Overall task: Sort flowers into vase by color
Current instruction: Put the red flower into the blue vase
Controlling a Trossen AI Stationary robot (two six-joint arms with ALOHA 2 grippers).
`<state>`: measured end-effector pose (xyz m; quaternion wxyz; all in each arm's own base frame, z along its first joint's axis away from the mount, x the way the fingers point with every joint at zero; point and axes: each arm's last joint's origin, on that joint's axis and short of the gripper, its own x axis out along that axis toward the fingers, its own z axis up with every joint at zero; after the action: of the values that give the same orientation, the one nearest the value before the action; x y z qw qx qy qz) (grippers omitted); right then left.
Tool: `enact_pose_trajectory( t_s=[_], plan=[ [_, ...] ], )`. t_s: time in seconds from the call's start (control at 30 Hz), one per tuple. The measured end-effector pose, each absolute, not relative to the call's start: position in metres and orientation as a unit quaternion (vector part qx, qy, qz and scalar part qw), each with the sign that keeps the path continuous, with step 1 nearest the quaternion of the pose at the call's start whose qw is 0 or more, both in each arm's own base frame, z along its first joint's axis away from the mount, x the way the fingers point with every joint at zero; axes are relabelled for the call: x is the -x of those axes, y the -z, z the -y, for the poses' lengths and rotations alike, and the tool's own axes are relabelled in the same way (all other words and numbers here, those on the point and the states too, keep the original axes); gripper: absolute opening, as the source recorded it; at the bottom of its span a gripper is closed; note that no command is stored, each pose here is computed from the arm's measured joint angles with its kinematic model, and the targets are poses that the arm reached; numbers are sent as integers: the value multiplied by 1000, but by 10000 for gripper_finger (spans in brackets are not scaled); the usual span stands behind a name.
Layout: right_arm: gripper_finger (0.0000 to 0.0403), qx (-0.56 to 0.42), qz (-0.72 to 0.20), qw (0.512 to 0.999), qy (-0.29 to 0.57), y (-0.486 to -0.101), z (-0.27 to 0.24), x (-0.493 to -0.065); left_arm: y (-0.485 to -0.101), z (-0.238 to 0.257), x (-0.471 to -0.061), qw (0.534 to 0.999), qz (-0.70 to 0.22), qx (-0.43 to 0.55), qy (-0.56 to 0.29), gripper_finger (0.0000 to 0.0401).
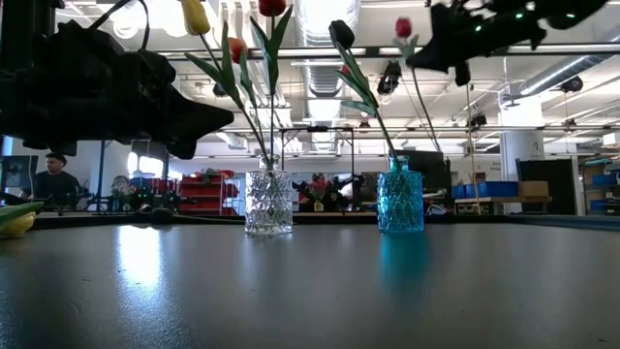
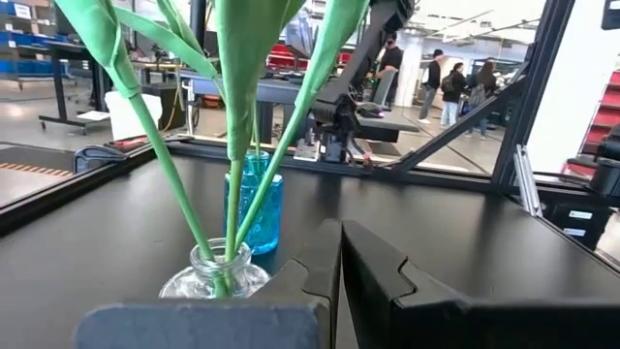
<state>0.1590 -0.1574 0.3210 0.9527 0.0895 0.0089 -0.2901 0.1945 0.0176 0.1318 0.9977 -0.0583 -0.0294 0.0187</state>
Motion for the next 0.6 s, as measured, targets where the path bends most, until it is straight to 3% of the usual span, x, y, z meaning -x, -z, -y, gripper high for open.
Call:
enact_pose_trajectory(
  t_s=[0.23,0.6],
  plan=[
    [13,-97,128,955,248,-290,106,-155,-132,-18,-195,998,30,58,-23,0],
    [13,-126,189,948,222,-272,57,-169,-132,-18,-195,997,30,58,-30,0]
  ],
)
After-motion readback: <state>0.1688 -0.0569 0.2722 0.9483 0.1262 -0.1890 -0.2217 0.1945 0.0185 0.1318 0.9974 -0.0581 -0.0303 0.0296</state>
